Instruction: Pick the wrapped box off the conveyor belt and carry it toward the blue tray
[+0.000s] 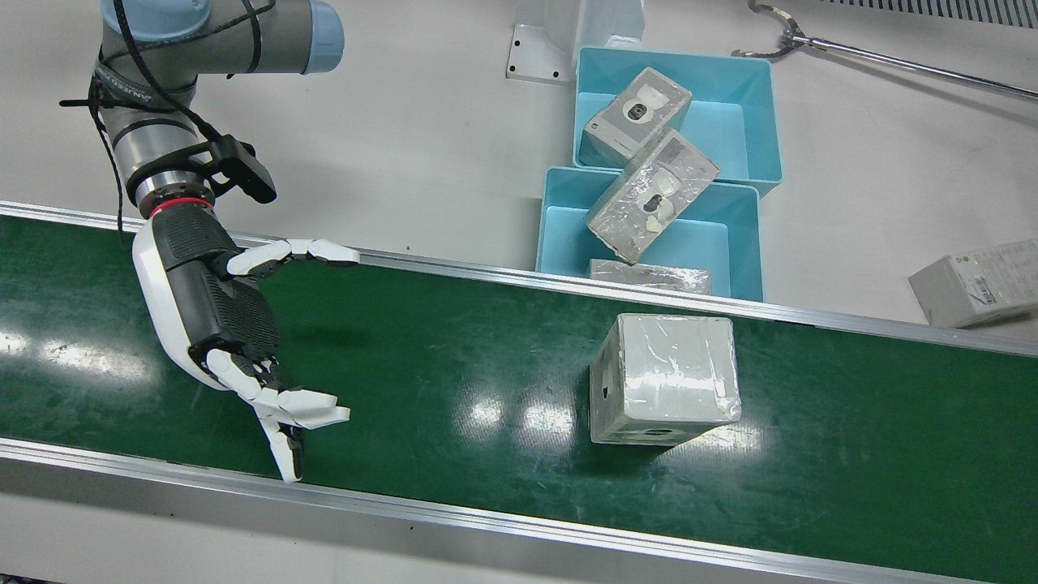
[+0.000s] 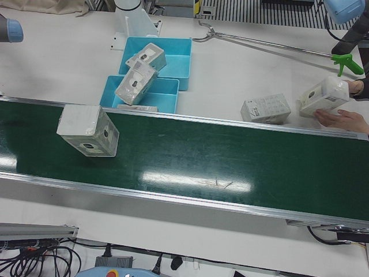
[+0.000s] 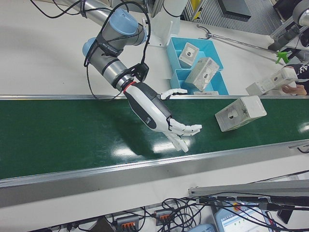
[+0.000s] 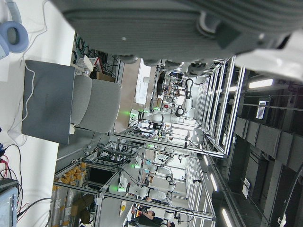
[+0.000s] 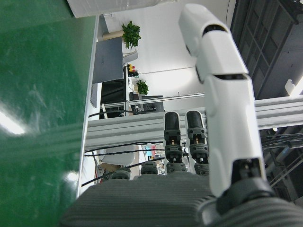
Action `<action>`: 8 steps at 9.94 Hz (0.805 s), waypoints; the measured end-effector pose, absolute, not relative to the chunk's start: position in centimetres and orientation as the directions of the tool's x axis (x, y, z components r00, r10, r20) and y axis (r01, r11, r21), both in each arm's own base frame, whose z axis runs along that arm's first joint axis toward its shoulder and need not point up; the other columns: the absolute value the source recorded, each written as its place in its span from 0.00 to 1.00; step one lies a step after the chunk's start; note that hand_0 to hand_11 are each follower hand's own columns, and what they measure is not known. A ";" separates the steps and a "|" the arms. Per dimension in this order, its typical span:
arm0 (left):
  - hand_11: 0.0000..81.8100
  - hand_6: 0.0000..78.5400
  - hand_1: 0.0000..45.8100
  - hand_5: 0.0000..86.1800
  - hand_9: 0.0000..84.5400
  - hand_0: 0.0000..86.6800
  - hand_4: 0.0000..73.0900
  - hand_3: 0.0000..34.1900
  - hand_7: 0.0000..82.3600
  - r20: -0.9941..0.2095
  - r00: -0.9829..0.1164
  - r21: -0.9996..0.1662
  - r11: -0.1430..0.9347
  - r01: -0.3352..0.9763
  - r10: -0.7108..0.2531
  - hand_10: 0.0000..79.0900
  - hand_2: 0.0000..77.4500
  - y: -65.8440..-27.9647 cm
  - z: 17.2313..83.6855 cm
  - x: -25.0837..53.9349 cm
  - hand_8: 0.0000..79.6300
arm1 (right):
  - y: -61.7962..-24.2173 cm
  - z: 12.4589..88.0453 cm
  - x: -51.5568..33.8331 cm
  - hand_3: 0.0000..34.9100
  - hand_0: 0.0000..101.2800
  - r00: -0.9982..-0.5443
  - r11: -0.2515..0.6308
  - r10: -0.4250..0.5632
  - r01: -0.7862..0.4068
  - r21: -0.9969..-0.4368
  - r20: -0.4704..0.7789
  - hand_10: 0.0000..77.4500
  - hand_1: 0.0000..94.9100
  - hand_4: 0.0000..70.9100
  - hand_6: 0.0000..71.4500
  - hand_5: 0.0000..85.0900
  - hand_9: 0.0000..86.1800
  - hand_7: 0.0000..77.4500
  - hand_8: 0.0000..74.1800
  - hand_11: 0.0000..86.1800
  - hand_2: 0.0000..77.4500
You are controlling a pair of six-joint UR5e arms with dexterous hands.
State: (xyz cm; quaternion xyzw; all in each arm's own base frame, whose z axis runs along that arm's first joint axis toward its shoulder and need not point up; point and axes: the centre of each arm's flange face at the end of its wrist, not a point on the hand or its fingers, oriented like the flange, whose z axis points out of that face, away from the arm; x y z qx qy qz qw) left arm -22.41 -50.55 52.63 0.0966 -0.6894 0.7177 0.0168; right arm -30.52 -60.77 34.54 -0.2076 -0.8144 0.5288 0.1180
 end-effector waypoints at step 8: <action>0.01 0.00 0.00 0.01 0.00 0.00 0.00 0.00 0.01 0.162 -0.981 -0.986 -0.049 -0.157 -0.109 0.01 0.01 -50.5 52.6 -22.4 0.01 | -60.0 34.4 -28.2 0.17 0.52 -0.909 0.265 0.417 0.125 -0.956 -0.003 0.00 0.21 0.24 0.08 0.25 0.03 0.28 0.01 0.02 0.20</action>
